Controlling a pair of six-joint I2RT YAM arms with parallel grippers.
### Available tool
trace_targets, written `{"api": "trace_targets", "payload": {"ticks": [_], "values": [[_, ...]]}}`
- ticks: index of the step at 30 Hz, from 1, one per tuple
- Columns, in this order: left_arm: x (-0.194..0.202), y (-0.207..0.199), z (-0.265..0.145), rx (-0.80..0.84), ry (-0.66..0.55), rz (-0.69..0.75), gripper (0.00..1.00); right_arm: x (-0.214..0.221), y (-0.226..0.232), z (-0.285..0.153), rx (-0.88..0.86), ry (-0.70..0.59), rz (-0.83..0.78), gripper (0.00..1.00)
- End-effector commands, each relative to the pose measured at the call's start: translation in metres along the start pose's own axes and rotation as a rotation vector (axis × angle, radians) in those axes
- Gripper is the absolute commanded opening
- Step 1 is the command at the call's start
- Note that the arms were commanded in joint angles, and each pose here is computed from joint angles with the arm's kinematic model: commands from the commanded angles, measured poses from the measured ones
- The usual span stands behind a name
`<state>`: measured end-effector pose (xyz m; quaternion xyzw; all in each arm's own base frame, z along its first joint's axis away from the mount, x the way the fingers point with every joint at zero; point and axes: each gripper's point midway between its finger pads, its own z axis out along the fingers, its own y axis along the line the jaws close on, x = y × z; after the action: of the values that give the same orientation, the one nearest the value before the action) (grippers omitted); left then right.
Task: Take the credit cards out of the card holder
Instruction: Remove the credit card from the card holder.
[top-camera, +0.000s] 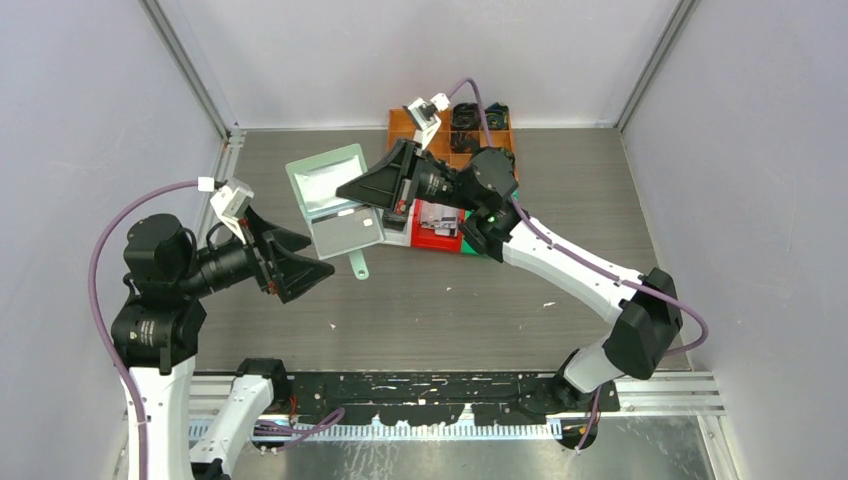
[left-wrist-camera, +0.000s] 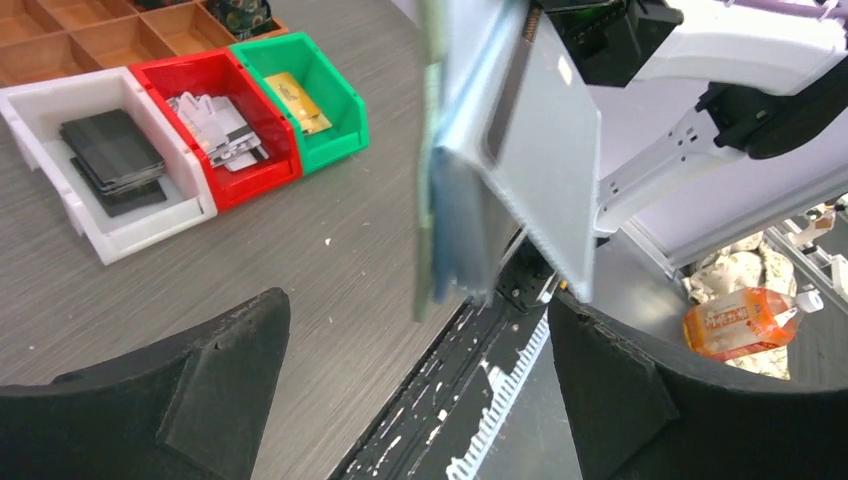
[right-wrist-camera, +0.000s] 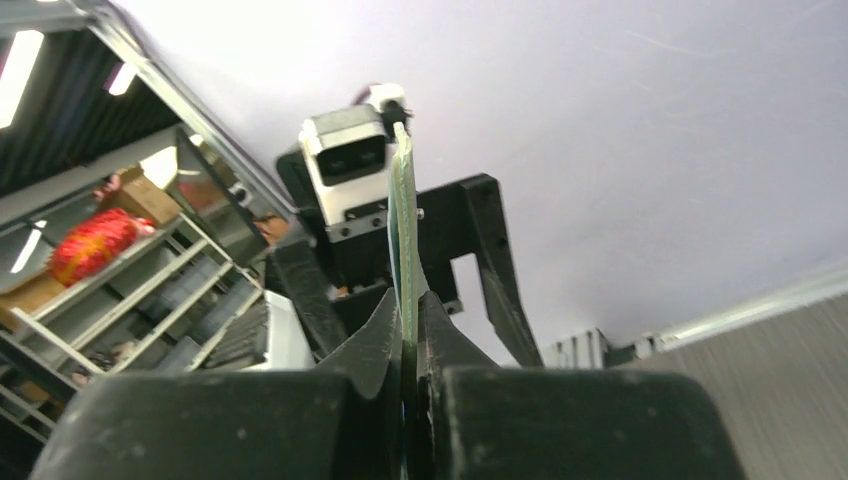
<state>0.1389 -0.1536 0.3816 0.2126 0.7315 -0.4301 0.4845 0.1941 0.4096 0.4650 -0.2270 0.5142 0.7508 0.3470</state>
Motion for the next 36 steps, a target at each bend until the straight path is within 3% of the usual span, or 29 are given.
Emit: {"api": "trace_targets", "payload": {"ticks": [1, 8, 15, 27, 36], "values": [[-0.019, -0.015, -0.001, 0.051, -0.063, -0.017, 1.00, -0.040, 0.071, -0.012, -0.185, -0.158, -0.031, 0.01], [-0.017, -0.025, 0.000, 0.116, -0.050, -0.061, 1.00, -0.044, 0.082, -0.020, -0.224, -0.195, -0.005, 0.01], [-0.025, -0.065, -0.009, 0.324, -0.079, -0.069, 0.99, -0.041, 0.074, -0.020, -0.197, -0.210, -0.013, 0.01], [-0.041, -0.074, -0.013, 0.348, -0.159, -0.047, 0.99, -0.032, 0.064, -0.004, -0.190, -0.230, 0.007, 0.01], [-0.045, -0.092, -0.022, 0.421, -0.145, -0.018, 0.87, -0.028, 0.049, -0.007, -0.098, -0.255, -0.082, 0.01]]}}
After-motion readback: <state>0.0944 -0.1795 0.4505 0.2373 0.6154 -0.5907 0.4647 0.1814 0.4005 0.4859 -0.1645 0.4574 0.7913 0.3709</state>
